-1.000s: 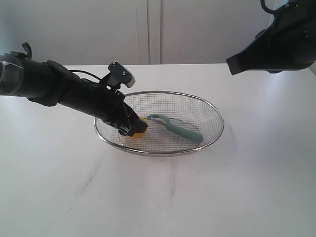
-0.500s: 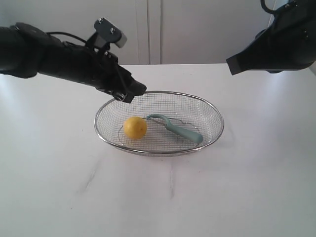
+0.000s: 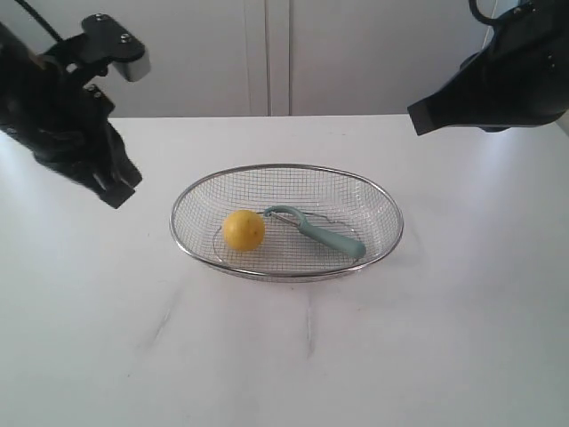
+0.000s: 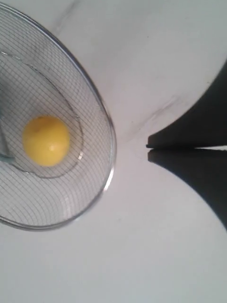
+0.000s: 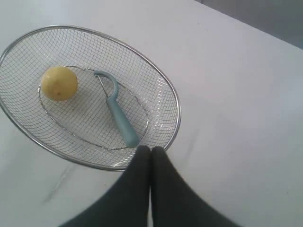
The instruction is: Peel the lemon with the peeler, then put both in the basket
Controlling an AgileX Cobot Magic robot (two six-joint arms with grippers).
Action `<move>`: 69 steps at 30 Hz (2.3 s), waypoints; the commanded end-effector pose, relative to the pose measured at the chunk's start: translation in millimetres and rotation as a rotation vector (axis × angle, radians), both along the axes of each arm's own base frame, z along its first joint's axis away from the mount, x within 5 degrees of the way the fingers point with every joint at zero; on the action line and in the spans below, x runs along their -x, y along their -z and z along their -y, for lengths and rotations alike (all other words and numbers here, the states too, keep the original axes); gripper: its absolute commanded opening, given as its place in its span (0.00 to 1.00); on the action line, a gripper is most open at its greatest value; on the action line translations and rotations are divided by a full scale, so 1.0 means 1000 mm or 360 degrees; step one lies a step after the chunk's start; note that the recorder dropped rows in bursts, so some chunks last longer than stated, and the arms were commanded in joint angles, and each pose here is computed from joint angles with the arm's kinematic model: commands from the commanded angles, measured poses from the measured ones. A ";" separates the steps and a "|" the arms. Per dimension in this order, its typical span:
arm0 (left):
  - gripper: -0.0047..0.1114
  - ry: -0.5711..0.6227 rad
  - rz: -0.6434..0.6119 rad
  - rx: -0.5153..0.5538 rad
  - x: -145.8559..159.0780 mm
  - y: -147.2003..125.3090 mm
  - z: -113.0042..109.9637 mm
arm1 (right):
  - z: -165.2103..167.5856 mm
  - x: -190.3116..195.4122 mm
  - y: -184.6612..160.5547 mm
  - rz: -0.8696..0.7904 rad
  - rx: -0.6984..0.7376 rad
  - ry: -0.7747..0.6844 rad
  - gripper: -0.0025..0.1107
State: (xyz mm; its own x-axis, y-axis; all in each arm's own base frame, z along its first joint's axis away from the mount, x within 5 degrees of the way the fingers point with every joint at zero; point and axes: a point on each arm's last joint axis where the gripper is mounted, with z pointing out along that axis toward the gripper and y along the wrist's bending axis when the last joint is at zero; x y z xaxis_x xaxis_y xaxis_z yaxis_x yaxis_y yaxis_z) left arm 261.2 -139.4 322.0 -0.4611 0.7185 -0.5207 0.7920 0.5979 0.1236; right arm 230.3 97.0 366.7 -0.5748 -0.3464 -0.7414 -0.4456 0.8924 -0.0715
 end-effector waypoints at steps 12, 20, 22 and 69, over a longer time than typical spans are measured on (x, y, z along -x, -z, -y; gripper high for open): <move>0.04 -0.0141 0.0166 0.0191 0.107 -0.038 -0.051 | 0.001 0.001 -0.001 0.0021 -0.0005 0.0006 0.02; 0.04 -0.0132 0.0261 0.0241 0.127 -0.051 -0.061 | 0.001 0.001 -0.001 0.0021 -0.0005 0.0006 0.02; 0.04 -0.0132 0.0261 0.0241 0.127 -0.051 -0.061 | 0.001 0.001 -0.001 0.0021 -0.0005 0.0006 0.02; 0.04 -0.0786 0.1370 0.0478 0.286 -0.091 -0.125 | 0.001 0.001 -0.001 0.0021 -0.0005 0.0006 0.02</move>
State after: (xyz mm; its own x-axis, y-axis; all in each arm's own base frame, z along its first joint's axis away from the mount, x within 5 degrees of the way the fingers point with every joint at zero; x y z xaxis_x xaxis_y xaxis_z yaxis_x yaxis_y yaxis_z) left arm -24.8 -12.4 416.0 -0.0893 0.3713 -0.9242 0.1762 0.9192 0.3523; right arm 230.3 97.0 366.7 -0.5750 -0.3459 -0.7414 -0.4452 0.8926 -0.0711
